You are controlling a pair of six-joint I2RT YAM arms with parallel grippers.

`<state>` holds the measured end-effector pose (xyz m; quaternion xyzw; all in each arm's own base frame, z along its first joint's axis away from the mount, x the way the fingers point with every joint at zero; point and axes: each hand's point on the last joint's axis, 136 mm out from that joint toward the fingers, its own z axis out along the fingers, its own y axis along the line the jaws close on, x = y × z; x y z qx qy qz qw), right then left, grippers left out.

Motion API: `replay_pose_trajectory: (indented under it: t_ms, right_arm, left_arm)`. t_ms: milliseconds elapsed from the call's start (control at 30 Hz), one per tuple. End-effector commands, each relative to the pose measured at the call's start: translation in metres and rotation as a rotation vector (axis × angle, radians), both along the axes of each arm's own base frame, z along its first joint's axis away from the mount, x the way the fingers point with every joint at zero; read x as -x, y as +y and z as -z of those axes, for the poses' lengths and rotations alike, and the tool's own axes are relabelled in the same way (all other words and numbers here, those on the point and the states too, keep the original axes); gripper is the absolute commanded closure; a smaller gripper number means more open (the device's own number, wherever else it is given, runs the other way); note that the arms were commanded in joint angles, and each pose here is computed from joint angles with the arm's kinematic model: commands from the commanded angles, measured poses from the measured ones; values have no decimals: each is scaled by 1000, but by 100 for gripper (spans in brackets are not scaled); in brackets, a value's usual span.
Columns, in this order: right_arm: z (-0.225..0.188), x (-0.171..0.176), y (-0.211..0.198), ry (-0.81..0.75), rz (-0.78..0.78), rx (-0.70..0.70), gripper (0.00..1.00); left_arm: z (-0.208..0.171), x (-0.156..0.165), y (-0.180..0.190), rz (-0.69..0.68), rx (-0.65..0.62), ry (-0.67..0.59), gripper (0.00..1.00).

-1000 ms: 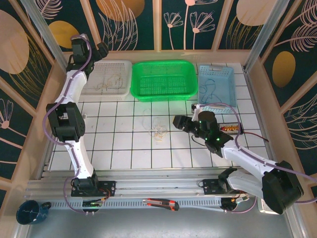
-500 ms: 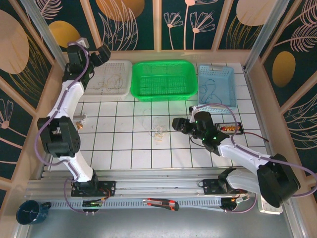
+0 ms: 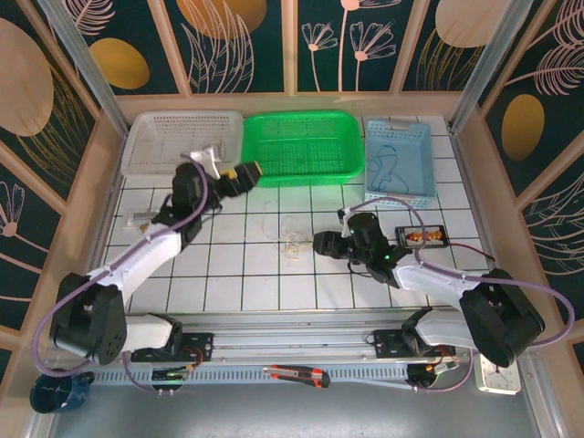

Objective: Untangle the cables

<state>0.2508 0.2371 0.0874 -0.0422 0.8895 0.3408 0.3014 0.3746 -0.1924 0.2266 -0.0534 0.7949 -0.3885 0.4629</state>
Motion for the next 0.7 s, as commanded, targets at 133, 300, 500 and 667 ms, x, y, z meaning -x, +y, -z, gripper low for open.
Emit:
replay_pose_trajectory:
  t_ms: [133, 300, 500, 667]
  right_arm:
    - [22, 8, 7, -52, -115, 81, 46]
    - [24, 1, 11, -100, -158, 120, 48]
    - [20, -1, 23, -143, -225, 114, 50]
    - [23, -3, 27, -166, -256, 136, 50]
  left_arm:
    - [21, 39, -15, 28, 155, 22, 1]
    - [20, 41, -16, 41, 153, 24, 1]
    - [14, 39, -16, 37, 156, 13, 1]
    - [12, 39, -17, 41, 162, 11, 1]
